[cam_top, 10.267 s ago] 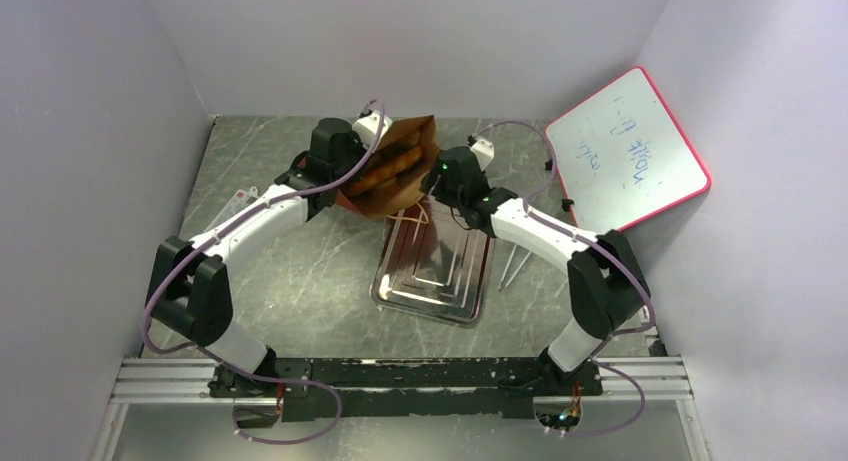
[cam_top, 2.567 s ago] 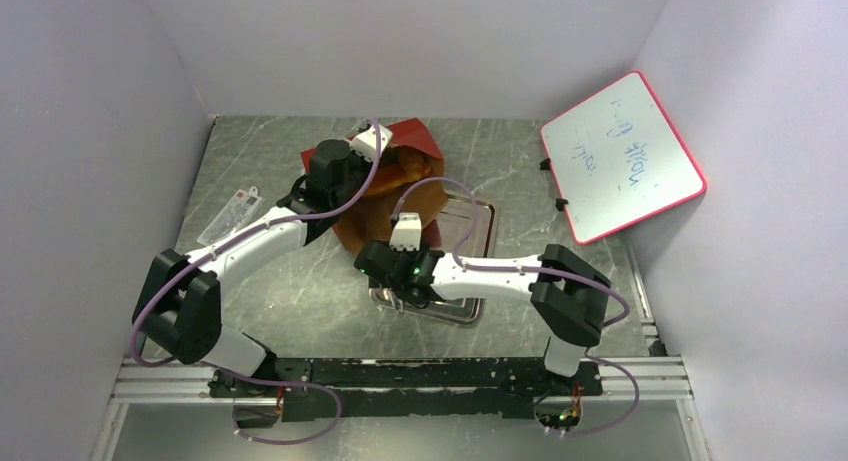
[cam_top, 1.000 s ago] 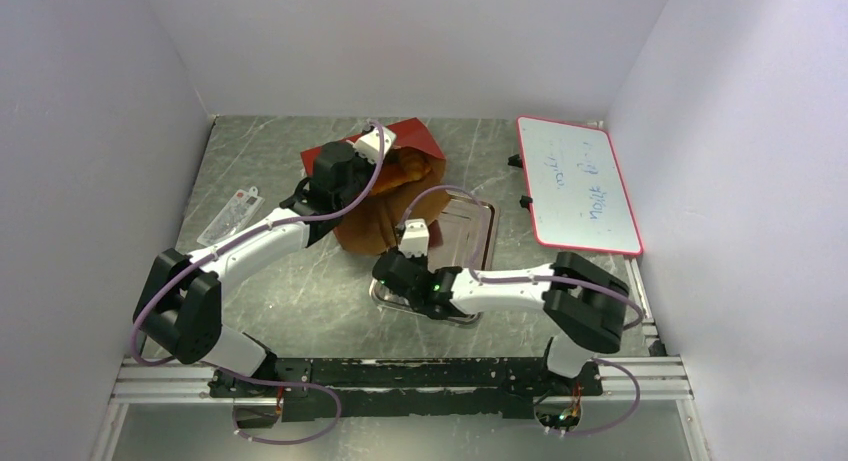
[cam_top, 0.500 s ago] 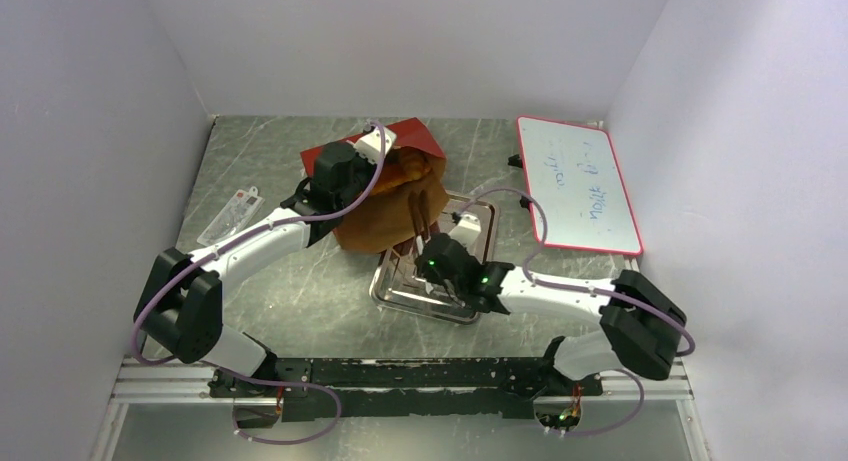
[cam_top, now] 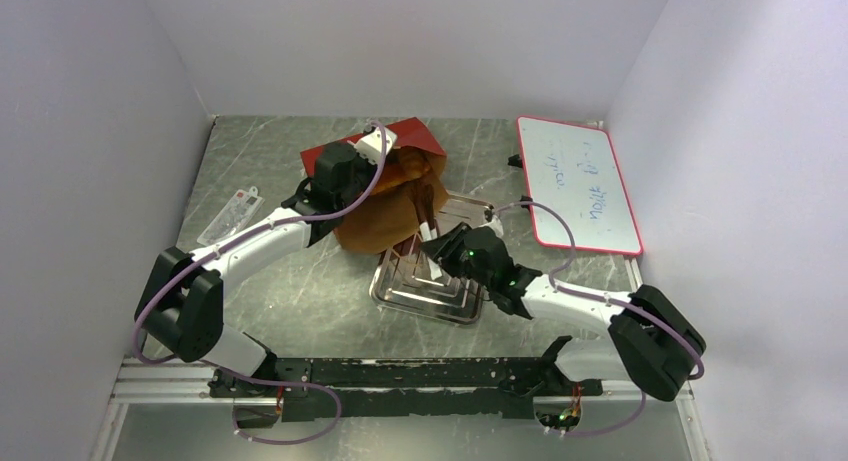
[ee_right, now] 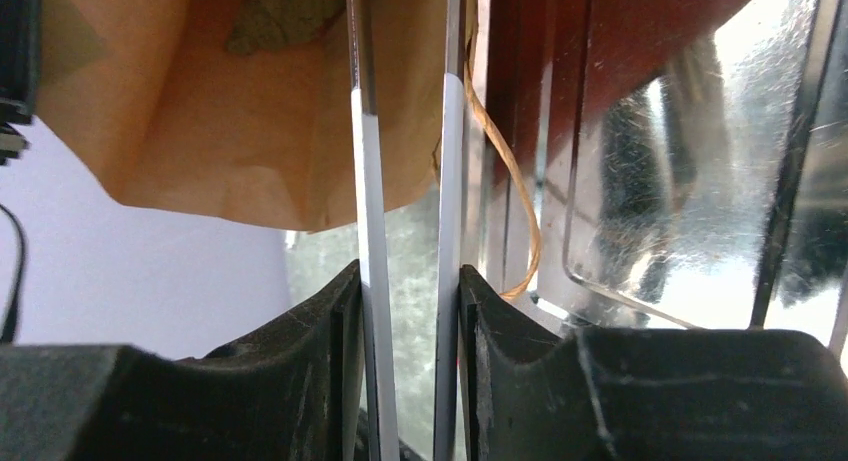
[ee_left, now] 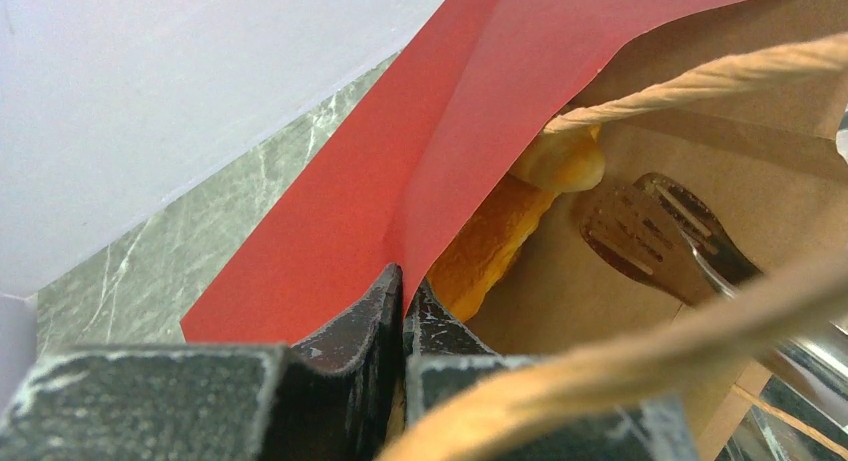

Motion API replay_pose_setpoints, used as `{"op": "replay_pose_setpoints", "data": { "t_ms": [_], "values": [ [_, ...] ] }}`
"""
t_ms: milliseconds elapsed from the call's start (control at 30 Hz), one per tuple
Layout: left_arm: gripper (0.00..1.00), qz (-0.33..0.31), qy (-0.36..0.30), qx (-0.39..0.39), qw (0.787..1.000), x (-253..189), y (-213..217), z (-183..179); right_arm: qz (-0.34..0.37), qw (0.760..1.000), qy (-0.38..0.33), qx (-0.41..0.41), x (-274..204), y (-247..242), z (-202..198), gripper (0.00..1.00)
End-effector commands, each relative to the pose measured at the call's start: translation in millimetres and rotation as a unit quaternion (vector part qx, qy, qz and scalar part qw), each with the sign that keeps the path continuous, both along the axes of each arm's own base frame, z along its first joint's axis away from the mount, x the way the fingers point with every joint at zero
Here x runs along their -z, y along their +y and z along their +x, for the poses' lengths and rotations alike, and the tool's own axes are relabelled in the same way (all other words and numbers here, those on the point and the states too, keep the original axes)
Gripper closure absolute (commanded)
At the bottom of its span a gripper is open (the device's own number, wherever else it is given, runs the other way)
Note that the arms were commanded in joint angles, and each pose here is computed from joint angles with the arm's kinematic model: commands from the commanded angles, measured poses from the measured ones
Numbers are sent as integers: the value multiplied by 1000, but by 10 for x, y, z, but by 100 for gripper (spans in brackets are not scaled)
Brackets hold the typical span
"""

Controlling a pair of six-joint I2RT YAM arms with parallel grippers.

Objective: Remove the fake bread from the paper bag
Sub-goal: Pick up the clamp from the paper bag, then take out the fake bread from the paper bag.

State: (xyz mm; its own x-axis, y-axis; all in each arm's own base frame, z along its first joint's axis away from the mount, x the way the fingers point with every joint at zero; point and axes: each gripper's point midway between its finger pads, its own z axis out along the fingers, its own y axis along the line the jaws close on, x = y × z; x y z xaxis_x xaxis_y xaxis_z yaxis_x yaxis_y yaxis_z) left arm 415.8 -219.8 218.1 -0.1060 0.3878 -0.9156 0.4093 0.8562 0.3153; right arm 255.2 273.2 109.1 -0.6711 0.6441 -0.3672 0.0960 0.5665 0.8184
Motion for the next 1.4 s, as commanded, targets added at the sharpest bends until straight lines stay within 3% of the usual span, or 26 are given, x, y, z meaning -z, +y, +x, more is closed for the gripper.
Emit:
{"op": "replay_pose_setpoints", "data": {
  "t_ms": [0, 233, 1367],
  "values": [
    [93, 5, 1, -2, 1000, 19, -13, 15, 124, 992, -22, -13, -429, 151, 65, 63],
    [93, 10, 3, -3, 1000, 37, -7, 12, 185, 982, -19, -25, -560, 204, 29, 61],
    [93, 13, 4, 5, 1000, 49, -46, 30, 245, 969, 6, 14, -500, 129, 160, 58]
  ]
}}
